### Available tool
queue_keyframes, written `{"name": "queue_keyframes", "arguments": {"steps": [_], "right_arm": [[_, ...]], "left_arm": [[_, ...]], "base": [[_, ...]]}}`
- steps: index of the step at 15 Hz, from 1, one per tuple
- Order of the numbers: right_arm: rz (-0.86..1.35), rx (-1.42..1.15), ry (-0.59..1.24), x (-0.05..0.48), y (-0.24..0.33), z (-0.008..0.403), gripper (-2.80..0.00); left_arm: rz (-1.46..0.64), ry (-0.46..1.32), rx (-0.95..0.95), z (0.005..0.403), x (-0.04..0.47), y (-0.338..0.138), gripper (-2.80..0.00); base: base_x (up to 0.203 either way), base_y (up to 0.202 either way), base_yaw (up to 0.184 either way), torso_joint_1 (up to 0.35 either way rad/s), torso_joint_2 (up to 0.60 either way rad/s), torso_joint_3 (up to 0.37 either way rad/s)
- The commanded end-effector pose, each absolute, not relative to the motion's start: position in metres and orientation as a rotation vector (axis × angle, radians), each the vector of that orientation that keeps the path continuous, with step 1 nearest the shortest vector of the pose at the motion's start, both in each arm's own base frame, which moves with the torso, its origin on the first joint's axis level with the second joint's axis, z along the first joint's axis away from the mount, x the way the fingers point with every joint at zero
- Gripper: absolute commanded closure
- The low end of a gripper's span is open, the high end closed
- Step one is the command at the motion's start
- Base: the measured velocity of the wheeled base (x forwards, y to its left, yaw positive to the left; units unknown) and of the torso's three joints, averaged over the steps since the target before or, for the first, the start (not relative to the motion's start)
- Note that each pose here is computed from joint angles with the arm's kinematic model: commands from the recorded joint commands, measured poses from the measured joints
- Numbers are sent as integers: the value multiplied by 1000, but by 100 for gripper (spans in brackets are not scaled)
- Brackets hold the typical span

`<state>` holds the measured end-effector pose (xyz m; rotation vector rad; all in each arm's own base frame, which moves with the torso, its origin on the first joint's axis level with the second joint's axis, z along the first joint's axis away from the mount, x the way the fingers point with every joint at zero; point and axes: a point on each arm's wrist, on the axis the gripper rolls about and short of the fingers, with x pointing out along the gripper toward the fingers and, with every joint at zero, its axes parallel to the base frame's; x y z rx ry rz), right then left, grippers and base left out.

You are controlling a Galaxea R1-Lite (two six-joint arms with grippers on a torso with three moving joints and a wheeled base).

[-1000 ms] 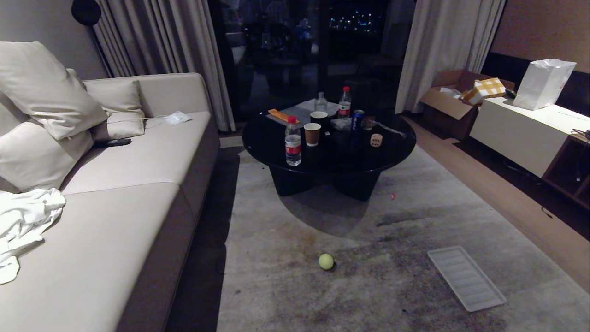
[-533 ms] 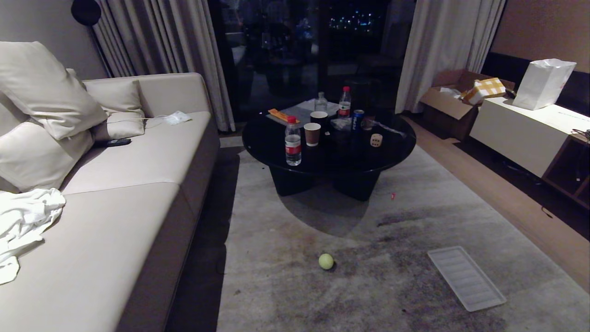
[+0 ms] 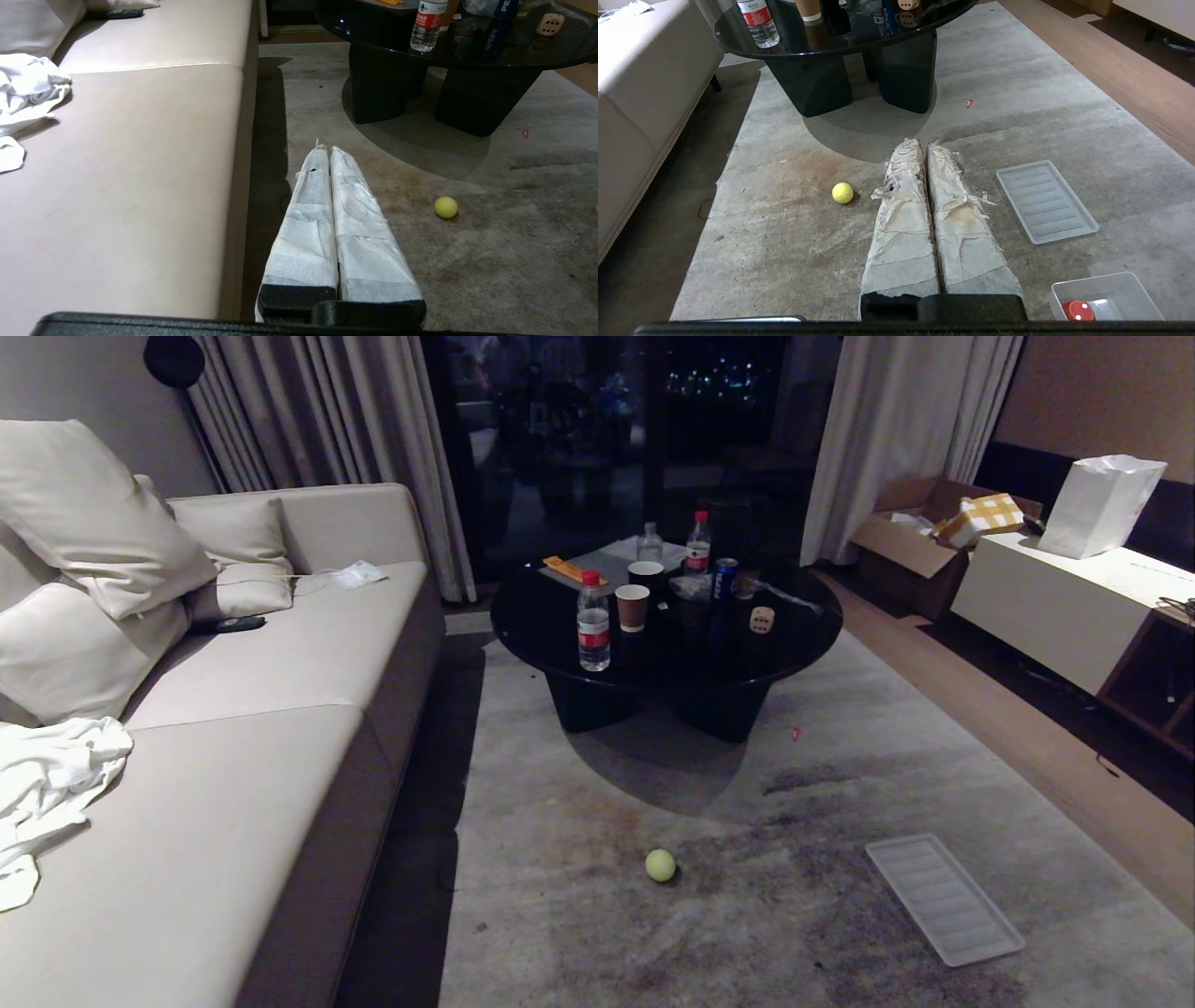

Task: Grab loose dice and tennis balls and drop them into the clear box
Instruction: Pick up the ball on the floor

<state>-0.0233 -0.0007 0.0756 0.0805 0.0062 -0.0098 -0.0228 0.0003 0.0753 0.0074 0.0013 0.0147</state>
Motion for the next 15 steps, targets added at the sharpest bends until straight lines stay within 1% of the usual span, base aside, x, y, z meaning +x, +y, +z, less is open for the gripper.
{"name": "queue_keyframes", "arguments": {"steps": [1,4,8,15], "right_arm": [[-10,81,7,-23,-1,76,0],[-10,81,7,-23,-1,76,0],[-10,81,7,-23,-1,76,0],[-10,81,7,-23,-1,76,0]], "left_arm": [[15,3,8,75,-23,0,0],[18,3,0,75,-23,0,0],[48,0,-62,75,-23,1,0],[48,-1,-61,75,-23,1,0]], "base": [[0,0,0,0,0,0],[0,0,0,0,0,0],[0,0,0,0,0,0],[0,0,0,0,0,0]]}}
